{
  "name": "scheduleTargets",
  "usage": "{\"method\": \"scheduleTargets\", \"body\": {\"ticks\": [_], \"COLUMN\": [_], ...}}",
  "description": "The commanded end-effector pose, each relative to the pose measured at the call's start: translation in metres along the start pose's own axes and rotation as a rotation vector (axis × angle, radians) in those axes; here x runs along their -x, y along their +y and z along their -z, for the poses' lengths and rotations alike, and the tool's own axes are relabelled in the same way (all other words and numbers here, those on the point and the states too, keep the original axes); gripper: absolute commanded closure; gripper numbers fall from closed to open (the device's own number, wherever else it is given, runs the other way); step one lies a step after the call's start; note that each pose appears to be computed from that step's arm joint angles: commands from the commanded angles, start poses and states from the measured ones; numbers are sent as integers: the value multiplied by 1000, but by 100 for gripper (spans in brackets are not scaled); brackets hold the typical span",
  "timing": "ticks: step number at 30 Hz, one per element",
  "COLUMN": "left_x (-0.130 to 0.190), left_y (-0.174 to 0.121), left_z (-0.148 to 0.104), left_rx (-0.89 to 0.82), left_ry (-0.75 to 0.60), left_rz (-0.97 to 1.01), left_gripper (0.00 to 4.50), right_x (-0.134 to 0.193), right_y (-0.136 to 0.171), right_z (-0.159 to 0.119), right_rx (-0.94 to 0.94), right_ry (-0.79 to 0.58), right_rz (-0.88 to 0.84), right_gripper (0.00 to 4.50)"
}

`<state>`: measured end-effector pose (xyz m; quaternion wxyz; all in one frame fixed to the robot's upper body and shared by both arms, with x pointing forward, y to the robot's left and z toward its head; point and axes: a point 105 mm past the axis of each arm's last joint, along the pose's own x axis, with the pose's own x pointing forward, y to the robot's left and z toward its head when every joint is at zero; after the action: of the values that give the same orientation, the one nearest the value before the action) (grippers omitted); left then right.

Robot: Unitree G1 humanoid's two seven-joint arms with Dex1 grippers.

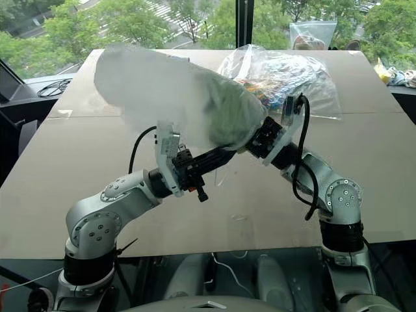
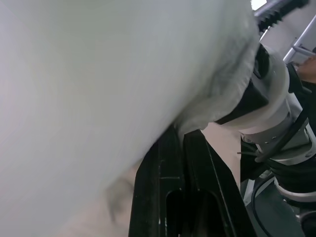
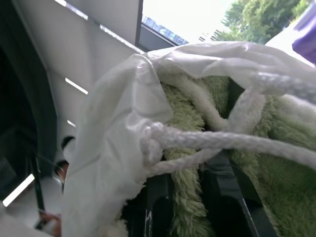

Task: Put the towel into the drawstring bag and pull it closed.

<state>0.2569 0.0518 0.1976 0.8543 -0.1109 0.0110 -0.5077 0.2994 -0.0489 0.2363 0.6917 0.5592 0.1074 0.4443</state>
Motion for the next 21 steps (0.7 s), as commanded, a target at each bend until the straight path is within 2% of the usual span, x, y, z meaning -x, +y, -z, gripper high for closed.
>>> {"method": "scheduleTargets", "body": {"ticks": [1,7,12,17,19,21], "left_x": [-1,-14,-25,-37,-40,-42], "left_y": [9,36,47,46,45,45], "left_z": [3,9,9,-1,-11,-17], "left_rx": [-80,-244,-356,-360,-331,-305], "left_ry": [22,39,17,-71,-128,-159], "left_rz": [-52,-166,-208,-239,-247,-248], "left_gripper": [450,450,450,450,450,450], "right_x": [-10,-18,-21,-25,-19,-17], "right_y": [-4,-29,-33,-30,-42,-47], "right_z": [-14,-30,-38,-39,-39,-40], "right_rx": [-183,-404,-517,-532,-518,-504], "right_ry": [-108,-237,-345,-388,-423,-438], "right_rz": [85,312,392,427,512,542], "right_gripper": [448,448,448,448,448,345]}}
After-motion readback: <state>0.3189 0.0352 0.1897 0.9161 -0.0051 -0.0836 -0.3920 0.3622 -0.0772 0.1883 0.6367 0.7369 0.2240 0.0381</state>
